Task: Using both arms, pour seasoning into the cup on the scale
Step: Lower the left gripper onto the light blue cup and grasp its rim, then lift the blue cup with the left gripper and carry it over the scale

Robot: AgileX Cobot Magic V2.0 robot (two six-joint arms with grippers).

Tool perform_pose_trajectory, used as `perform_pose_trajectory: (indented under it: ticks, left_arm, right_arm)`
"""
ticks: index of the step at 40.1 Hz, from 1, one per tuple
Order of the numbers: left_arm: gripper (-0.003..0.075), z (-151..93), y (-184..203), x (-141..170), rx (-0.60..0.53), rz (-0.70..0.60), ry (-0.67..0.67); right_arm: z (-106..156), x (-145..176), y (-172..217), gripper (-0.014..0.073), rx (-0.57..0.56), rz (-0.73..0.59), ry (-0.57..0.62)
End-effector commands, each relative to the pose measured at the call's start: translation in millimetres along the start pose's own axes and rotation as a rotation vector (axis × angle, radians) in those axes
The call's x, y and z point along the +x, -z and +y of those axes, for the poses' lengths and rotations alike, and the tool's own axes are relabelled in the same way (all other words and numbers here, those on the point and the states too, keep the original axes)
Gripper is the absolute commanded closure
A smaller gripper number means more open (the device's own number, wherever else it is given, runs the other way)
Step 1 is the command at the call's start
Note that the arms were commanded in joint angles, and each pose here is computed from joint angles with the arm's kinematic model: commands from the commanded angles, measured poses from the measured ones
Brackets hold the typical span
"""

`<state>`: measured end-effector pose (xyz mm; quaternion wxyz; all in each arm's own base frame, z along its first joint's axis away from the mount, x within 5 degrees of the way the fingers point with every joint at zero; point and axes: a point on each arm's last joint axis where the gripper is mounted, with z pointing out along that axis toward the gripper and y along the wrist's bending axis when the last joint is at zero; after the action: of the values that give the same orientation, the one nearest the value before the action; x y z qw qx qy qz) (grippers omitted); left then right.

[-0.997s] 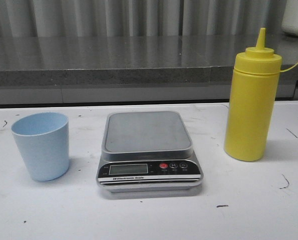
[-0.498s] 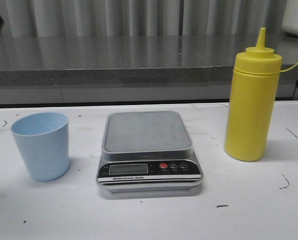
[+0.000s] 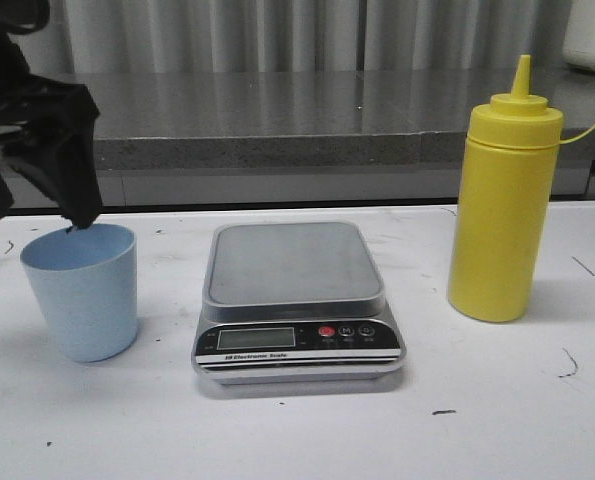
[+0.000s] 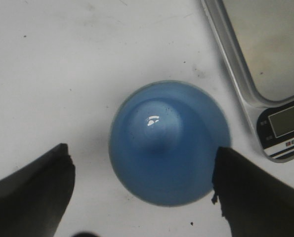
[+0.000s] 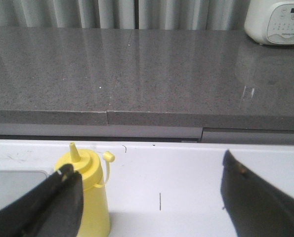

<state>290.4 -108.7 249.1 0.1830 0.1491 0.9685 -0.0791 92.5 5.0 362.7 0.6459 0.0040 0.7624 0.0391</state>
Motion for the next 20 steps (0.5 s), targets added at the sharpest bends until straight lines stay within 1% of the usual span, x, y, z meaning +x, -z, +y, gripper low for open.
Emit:
perform_pose_trajectory:
  ticks: [1, 5, 8, 12, 15, 20]
  left_arm:
    - [0.0181, -3, 2, -11, 0.003, -0.056, -0.01]
    - [0.0227, -1, -8, -12, -0.014, -0.045, -0.022]
    - [0.0292, 0, -15, -14, -0.015, -0.047, -0.021]
    - [0.0407, 1, -22, -16, -0.02, -0.05, -0.02]
    - [0.0514, 2, -27, -16, -0.02, -0.041, -0.019]
    - [0.0653, 2, -31, -16, -0.021, -0.031, -0.018]
  right_arm:
    - [0, -17, 2, 0.0004, 0.005, -0.1, 0.015]
    - [0, -17, 2, 0.0004, 0.005, -0.1, 0.015]
    - [0, -17, 2, 0.0004, 0.005, -0.1, 0.015]
    - [0, -17, 2, 0.0004, 0.005, -0.1, 0.015]
    - [0, -17, 2, 0.0004, 0.005, -0.1, 0.015]
    - [0, -17, 2, 0.0004, 0.005, -0.1, 0.015]
